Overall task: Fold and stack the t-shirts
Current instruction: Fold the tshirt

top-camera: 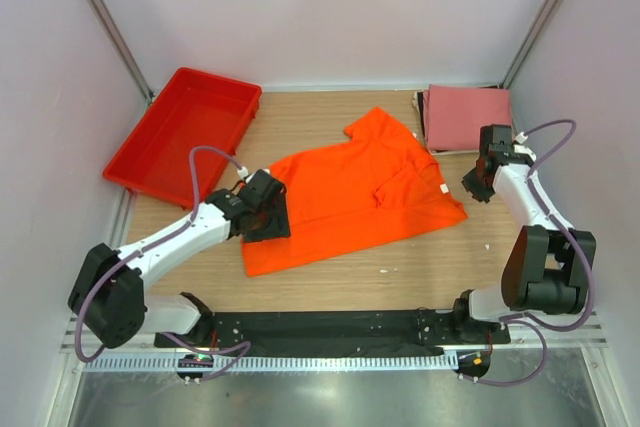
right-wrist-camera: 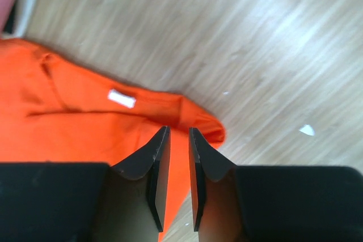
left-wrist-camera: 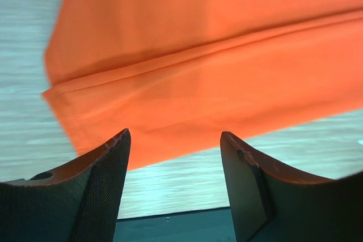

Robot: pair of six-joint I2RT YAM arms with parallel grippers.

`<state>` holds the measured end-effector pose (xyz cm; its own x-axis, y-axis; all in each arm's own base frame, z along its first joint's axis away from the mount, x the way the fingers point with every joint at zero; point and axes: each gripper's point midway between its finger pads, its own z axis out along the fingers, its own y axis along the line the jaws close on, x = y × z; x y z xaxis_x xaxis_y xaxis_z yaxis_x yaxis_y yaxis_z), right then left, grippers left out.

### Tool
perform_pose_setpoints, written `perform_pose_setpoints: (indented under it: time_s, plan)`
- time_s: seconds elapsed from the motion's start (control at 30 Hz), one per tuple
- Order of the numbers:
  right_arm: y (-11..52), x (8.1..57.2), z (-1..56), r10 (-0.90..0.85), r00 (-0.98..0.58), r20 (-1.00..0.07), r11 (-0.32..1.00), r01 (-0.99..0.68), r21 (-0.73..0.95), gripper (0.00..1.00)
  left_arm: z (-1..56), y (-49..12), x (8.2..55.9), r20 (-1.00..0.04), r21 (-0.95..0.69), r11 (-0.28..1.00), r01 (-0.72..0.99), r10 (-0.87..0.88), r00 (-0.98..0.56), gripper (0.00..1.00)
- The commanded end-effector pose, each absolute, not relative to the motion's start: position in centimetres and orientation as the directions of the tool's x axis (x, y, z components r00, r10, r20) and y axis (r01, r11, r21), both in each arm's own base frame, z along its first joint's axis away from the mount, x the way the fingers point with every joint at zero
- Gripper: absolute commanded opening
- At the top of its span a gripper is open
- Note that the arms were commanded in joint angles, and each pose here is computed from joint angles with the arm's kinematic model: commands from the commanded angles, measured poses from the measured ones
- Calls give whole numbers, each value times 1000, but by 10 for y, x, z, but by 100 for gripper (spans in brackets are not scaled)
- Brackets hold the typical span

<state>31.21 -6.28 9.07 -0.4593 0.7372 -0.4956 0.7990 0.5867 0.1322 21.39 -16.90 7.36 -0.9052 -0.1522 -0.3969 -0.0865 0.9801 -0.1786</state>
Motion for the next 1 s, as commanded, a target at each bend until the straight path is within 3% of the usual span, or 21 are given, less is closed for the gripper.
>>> perform_pose_setpoints:
  time_s: [0.0, 0.23, 0.33, 0.43, 0.5, 0.77, 0.97]
  plan:
    - [-38, 330, 106, 745, -470, -473, 627, 735, 257, 25, 85, -202, 222, -392, -297, 955, 11, -111, -913, 66]
    - [-15, 335, 68, 759, -538, -367, 639, 723, 262, 22, 39, -196, 218, -299, -202, 978, -41, -102, -949, 66]
    - [-21, 319, 44, 758, -555, -343, 633, 753, 179, 13, 29, -180, 214, -293, -119, 991, -66, -98, -951, 63]
    - [-33, 288, 16, 768, -563, -305, 609, 790, 76, 13, 30, -161, 211, -327, -10, 998, -64, -64, -943, 64]
    - [-43, 268, 4, 786, -547, -288, 578, 815, 30, 18, 29, -154, 206, -327, 9, 998, -65, -58, -943, 65]
    - [-63, 221, 38, 829, -378, -412, 444, 893, 72, 21, 30, -157, 183, -310, -60, 997, -54, -70, -948, 66]
    - [-65, 231, 69, 810, -365, -459, 466, 876, 127, 22, 38, -150, 191, -345, -6, 999, -42, -42, -938, 68]
